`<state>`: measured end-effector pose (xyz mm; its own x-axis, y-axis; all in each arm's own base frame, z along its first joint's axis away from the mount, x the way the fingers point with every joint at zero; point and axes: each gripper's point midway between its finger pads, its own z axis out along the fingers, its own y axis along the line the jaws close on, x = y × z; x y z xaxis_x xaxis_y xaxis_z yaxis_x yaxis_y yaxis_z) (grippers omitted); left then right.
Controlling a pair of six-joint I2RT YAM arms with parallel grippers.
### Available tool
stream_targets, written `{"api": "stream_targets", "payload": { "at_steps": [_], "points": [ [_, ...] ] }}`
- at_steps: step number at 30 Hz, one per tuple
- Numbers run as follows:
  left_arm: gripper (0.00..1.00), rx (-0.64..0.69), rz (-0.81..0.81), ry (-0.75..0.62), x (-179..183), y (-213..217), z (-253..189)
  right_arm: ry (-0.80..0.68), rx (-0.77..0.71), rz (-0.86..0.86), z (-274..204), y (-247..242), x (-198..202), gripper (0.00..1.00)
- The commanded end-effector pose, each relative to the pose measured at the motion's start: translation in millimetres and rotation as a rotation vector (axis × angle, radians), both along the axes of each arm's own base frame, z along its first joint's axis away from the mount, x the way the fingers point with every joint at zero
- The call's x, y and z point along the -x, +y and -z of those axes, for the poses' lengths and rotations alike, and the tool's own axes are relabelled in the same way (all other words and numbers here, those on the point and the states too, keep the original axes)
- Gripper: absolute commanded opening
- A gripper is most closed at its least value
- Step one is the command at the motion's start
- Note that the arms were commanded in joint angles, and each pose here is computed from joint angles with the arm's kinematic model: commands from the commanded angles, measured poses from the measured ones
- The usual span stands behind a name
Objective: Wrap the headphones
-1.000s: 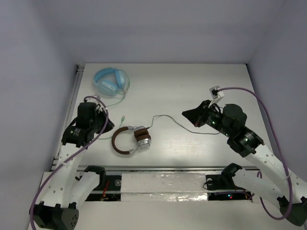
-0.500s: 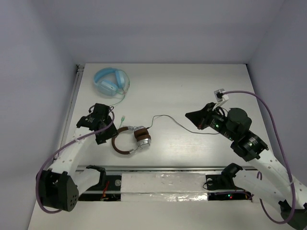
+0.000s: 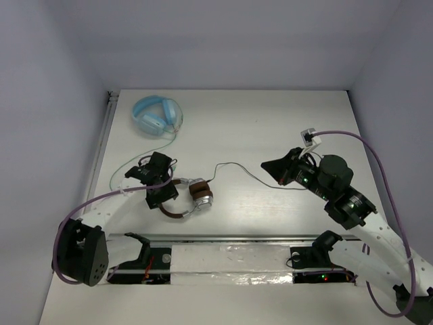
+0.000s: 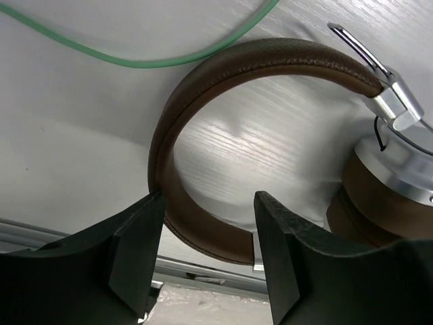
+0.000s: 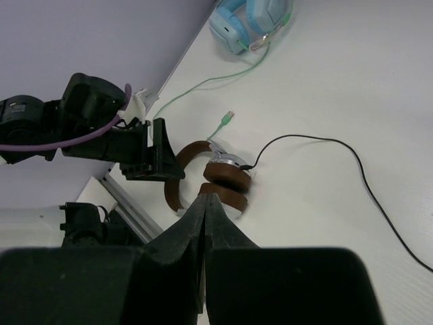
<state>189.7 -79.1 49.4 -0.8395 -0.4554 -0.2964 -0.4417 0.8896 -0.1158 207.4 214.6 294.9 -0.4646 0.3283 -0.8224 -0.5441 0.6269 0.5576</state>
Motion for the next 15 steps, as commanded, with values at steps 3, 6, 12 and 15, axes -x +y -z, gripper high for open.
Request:
{"api": "stream_targets", "payload": {
  "at_steps": [3, 6, 12, 15],
  "points": [
    [0.5, -0.083, -0.06, 0.018, -3, 9, 6, -0.067, -0.048, -0.005, -23, -1, 4, 0.0],
    [0.46, -0.119, -0.069, 0.038, -4, 14, 8, -0.074, -0.053, 0.005, -25, -4, 5, 0.0],
    [0.46, -0.17, -0.1, -0.059, -17, 26, -21, -0.071, -0.048, 0.006, -22, -3, 4, 0.0],
    [0.53, -0.186, -0.087, -0.014, -10, 28, -17, -0.069, -0.048, 0.001, -21, -2, 4, 0.0]
  ]
}}
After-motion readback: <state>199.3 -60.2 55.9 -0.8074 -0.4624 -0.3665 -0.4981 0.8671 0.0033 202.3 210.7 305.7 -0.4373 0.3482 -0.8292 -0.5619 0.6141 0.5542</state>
